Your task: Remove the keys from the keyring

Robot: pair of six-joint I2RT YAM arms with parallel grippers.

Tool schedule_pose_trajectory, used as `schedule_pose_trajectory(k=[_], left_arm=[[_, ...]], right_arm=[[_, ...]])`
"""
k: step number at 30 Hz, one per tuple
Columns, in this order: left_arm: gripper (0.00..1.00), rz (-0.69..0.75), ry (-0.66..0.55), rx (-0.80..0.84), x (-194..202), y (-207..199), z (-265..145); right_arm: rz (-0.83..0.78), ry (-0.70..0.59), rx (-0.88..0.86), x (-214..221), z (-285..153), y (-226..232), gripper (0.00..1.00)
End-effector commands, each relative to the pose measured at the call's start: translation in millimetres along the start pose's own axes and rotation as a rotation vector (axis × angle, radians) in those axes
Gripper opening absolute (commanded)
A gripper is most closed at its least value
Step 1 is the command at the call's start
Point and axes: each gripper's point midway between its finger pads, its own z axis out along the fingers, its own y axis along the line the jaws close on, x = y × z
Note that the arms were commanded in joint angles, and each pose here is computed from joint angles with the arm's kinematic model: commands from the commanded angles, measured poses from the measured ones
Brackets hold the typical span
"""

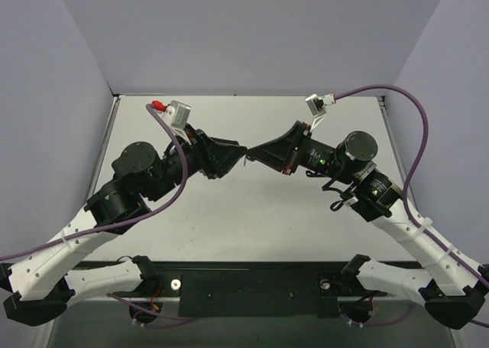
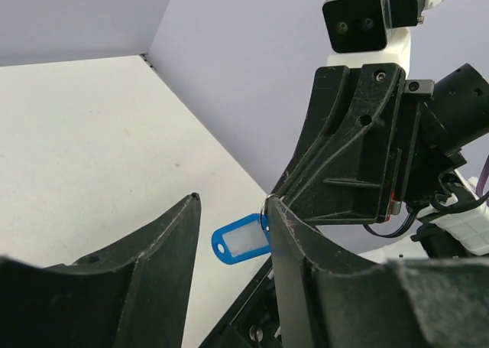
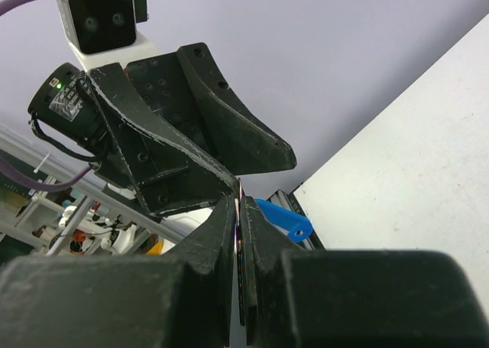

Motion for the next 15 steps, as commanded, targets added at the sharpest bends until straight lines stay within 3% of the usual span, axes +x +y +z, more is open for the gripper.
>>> schedule_pose_trajectory(k=[1, 15], left_arm=[[0.53, 0.030, 0.083, 0.126, 3, -35, -11], [0.55, 0.076, 0.066, 0.109, -26, -35, -33]], right_arm=[[-0.021, 0.045, -0.033, 14, 3, 3, 0.00], [-0.029, 0.098, -0.034, 28, -3, 1, 0.00]])
